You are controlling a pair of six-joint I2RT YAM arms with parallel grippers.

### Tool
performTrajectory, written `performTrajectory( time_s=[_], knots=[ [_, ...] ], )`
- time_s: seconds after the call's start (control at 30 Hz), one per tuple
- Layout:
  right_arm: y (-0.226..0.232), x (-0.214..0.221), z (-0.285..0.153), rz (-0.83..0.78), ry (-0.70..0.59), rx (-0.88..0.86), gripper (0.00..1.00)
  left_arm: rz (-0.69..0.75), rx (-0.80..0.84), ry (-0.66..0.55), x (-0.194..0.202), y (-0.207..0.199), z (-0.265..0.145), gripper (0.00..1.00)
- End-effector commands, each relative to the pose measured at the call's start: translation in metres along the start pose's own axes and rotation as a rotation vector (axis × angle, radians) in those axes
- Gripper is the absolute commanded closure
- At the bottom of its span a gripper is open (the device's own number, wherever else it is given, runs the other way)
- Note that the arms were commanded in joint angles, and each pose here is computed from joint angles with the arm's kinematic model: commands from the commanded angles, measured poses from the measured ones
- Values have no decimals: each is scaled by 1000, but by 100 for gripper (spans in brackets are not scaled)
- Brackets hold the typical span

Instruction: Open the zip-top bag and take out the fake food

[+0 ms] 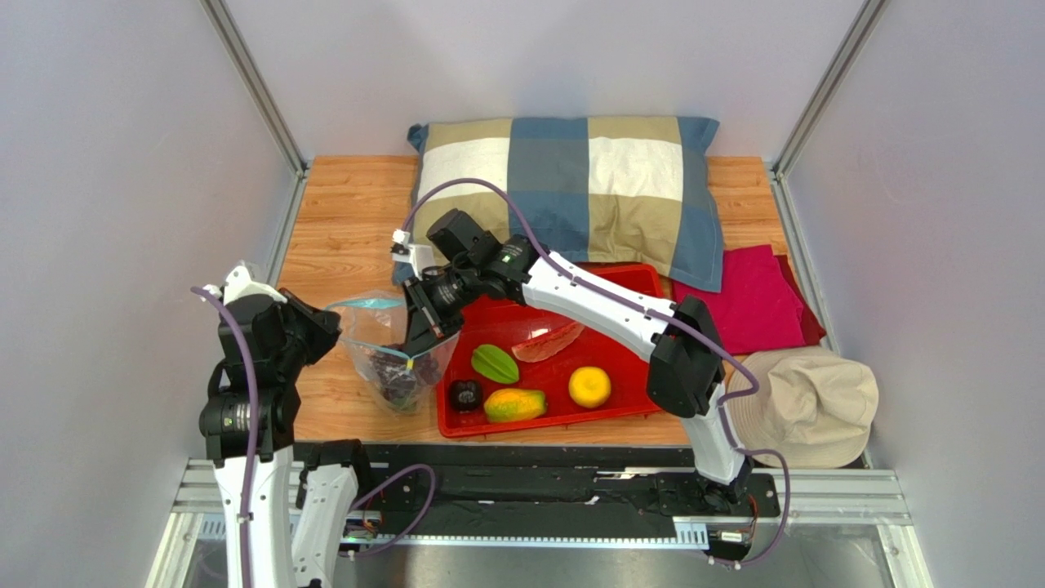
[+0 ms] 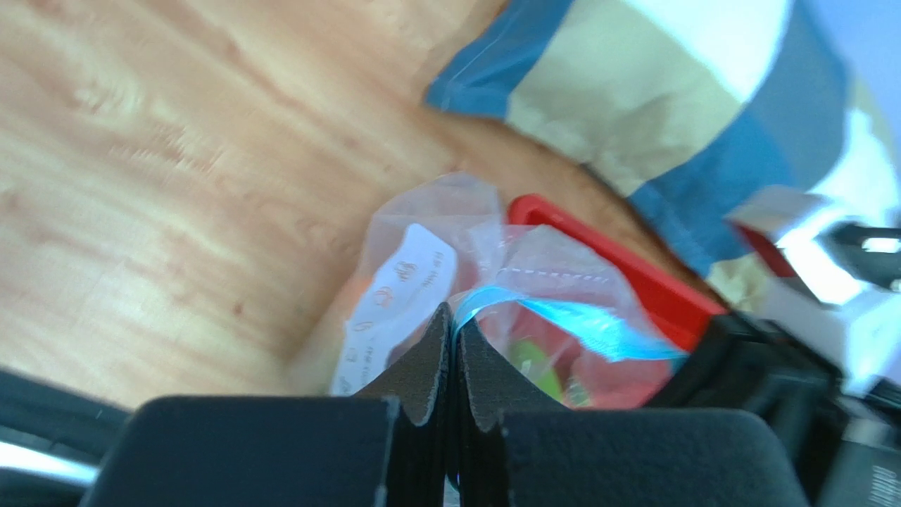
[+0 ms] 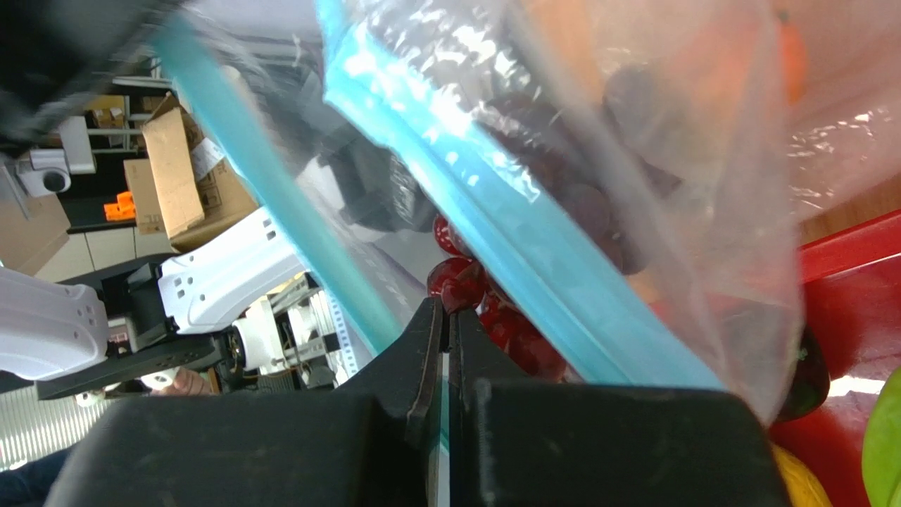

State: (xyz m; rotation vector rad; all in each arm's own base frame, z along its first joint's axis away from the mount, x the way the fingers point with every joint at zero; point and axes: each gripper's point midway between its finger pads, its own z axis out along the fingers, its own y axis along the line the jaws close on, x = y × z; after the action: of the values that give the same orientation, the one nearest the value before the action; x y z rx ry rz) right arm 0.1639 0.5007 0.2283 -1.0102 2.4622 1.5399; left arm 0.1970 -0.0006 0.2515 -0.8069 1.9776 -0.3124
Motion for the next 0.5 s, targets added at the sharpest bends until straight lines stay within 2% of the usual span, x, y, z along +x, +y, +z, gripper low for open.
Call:
performTrajectory(
  time_s=[0.0, 0.07, 0.1, 0.13, 0.2, 0.23, 0.37, 0.47],
  knots=[
    [34, 0, -23, -107, -22, -59, 100, 47, 123, -138, -33, -27, -14, 100],
    [43, -12, -29, -142, -60, -52, 100, 69, 64, -77, -19, -13, -4, 100],
    [48, -17, -31, -157, -76, -55, 100, 72, 19, -8, -2, -1, 2, 100],
    [63, -34, -41, -194, -131, -63, 100, 74, 7, 27, 8, 4, 6, 100],
    [65, -49, -38, -185, -159, -63, 100, 74, 36, 79, 31, 10, 8, 100],
    [81, -66, -50, -218, -216, -79, 100, 65, 44, 74, 35, 13, 7, 100],
    [99, -101, -63, -207, -310, -130, 100, 33, 74, 24, 43, 18, -5, 100],
    [108, -107, -70, -183, -339, -163, 100, 2, 27, 51, 43, 21, -1, 100]
  ],
)
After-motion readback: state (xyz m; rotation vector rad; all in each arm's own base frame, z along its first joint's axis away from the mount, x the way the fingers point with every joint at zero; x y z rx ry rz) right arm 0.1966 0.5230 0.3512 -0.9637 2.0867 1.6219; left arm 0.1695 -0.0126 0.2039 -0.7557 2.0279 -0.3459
